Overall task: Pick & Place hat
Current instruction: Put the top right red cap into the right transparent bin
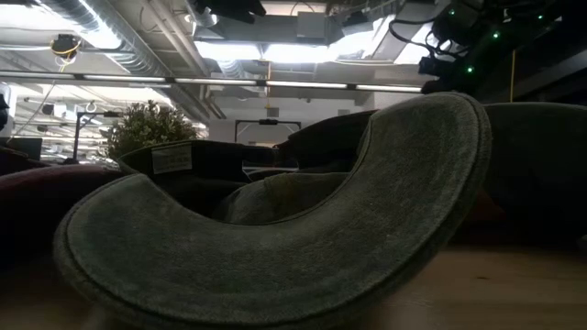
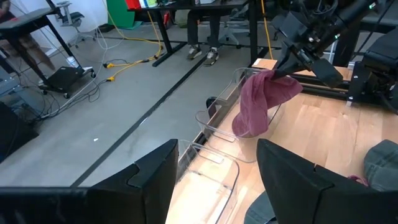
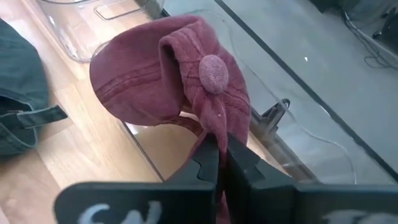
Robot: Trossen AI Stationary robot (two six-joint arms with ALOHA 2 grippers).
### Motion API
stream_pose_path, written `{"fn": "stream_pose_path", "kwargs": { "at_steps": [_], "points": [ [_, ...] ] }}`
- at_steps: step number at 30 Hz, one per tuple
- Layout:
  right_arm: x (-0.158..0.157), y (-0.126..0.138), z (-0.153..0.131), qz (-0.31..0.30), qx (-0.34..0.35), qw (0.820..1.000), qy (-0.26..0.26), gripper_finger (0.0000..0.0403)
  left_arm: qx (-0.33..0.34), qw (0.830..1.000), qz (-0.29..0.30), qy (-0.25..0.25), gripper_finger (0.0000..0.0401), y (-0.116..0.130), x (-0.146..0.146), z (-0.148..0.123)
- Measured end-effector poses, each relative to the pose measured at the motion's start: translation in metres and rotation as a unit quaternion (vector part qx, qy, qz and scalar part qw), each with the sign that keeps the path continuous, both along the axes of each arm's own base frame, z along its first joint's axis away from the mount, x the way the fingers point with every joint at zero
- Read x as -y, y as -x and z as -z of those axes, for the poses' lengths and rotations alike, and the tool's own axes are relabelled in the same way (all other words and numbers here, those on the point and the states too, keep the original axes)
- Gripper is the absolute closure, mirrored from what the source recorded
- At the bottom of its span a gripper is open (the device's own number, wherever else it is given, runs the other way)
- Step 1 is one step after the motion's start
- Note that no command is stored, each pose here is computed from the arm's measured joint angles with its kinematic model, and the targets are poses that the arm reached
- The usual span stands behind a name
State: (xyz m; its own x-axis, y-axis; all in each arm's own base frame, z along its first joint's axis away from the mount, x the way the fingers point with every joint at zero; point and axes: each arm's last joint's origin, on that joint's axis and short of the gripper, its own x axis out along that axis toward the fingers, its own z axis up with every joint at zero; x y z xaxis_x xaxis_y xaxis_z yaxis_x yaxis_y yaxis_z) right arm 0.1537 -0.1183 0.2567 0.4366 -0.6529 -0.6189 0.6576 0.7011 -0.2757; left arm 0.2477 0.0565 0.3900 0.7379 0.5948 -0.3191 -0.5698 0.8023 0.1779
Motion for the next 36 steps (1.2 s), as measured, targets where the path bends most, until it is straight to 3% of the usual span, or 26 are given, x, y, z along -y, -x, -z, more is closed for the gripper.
{"fn": "stream_pose_path", "kwargs": {
  "at_steps": [19, 23, 29, 36],
  "points": [
    [-0.0018, 0.0025, 0.0036, 0.032, 0.012, 0.999, -0.035, 0.0385, 0.000, 1.000, 0.000, 0.000, 0.0187, -0.0001, -0.0001, 0.0001],
    [-0.0014, 0.0037, 0.0038, 0.053, 0.009, 0.998, -0.030, 0.0366, 0.000, 1.000, 0.000, 0.000, 0.0187, 0.0000, -0.0001, 0.0000],
    [0.0014, 0.0077, 0.0027, 0.114, -0.022, 0.993, 0.019, 0.0327, 0.000, 1.000, 0.000, 0.000, 0.0187, 0.0000, -0.0001, 0.0000],
    [0.0010, 0.0074, 0.0030, 0.108, -0.020, 0.994, 0.014, 0.0264, 0.000, 1.000, 0.000, 0.000, 0.0187, -0.0001, 0.0000, 0.0001]
  ]
}}
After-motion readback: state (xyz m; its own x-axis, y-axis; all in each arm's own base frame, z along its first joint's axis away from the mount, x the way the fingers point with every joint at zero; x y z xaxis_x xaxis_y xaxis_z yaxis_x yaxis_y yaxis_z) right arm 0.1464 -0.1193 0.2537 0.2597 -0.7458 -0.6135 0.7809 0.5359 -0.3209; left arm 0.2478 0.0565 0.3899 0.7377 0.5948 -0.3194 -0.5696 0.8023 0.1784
